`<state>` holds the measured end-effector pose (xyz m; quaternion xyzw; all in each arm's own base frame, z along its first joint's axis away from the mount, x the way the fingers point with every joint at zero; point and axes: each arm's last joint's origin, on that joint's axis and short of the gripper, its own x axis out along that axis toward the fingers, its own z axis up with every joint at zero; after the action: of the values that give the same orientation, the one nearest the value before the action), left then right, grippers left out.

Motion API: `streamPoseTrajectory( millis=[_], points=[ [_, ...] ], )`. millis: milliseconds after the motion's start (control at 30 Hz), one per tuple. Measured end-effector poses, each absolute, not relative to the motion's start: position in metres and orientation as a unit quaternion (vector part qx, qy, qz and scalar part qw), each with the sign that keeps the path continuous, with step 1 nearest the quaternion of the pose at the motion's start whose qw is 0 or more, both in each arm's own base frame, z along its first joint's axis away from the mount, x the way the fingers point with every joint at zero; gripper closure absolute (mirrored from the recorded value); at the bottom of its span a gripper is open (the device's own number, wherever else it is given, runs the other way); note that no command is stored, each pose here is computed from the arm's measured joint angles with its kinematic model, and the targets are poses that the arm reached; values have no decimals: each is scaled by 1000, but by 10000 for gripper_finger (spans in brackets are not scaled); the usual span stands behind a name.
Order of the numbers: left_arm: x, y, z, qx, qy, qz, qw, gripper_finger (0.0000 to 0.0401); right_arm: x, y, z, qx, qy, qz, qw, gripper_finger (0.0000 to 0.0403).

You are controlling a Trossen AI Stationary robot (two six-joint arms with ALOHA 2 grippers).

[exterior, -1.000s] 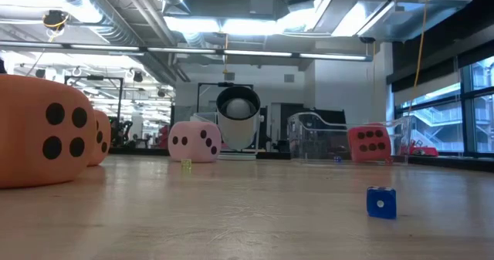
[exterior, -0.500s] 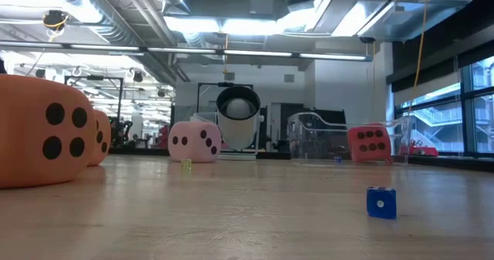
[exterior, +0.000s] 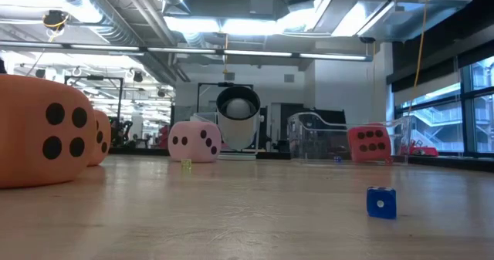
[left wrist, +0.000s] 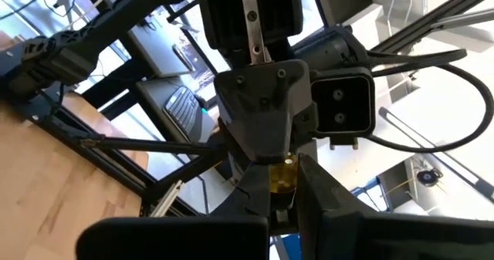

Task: Pick & Place Dice
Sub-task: Put the small yellow dice into the transparent container

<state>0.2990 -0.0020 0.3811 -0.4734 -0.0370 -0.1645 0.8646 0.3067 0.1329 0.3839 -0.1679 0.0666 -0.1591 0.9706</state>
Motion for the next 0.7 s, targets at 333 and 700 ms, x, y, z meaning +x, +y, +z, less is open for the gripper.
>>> streamPoseTrajectory(
  millis=[333,700],
  points=[
    [299,-2,381,-471,-41,-159,867,345,306,133,384,-151,64,-169,972,351],
    [297,-2,387,-454,-65,-183,869,306,306,133,386,-145,58,-171,973,351]
  ],
)
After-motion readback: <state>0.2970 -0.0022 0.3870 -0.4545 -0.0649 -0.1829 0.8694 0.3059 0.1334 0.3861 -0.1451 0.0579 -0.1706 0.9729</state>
